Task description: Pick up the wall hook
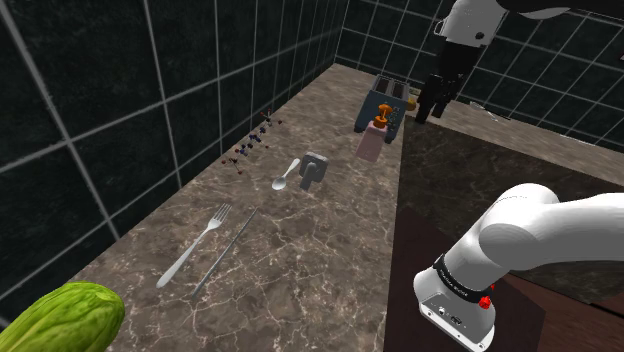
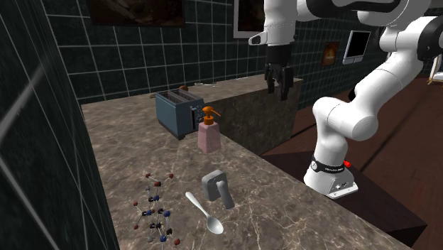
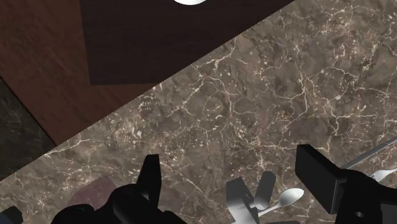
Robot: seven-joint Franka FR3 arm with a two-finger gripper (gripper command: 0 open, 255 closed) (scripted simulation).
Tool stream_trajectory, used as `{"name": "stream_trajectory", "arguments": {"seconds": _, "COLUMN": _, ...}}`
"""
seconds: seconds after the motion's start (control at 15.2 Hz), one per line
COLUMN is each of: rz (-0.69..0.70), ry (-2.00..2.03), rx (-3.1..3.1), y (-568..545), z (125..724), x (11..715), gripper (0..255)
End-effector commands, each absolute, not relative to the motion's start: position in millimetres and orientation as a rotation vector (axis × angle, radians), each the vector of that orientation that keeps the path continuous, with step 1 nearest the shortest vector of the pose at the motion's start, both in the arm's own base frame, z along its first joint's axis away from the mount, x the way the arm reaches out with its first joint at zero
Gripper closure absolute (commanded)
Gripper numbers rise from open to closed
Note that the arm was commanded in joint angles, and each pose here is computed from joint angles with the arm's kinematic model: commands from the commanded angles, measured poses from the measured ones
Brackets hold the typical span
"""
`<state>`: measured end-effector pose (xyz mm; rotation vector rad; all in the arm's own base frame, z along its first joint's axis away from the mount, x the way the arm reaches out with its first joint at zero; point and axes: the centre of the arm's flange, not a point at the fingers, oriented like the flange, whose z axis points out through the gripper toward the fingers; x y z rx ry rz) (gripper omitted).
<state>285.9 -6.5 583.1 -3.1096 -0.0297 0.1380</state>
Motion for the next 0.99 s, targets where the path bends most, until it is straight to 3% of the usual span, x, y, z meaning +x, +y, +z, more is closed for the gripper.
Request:
{"name": "stream_trajectory", "arguments": {"seconds": 0.0, "rz": 0.138, "ry": -0.03, "rx": -3.11, "y": -7, "z": 583, "x": 286, "gripper": 0}}
{"name": "stream_trajectory", "arguments": {"seconds": 0.92, "rz": 0.121, "ry": -0.093, "rx": -3.02, "y": 23, "z": 467, "x": 423, "gripper": 0}}
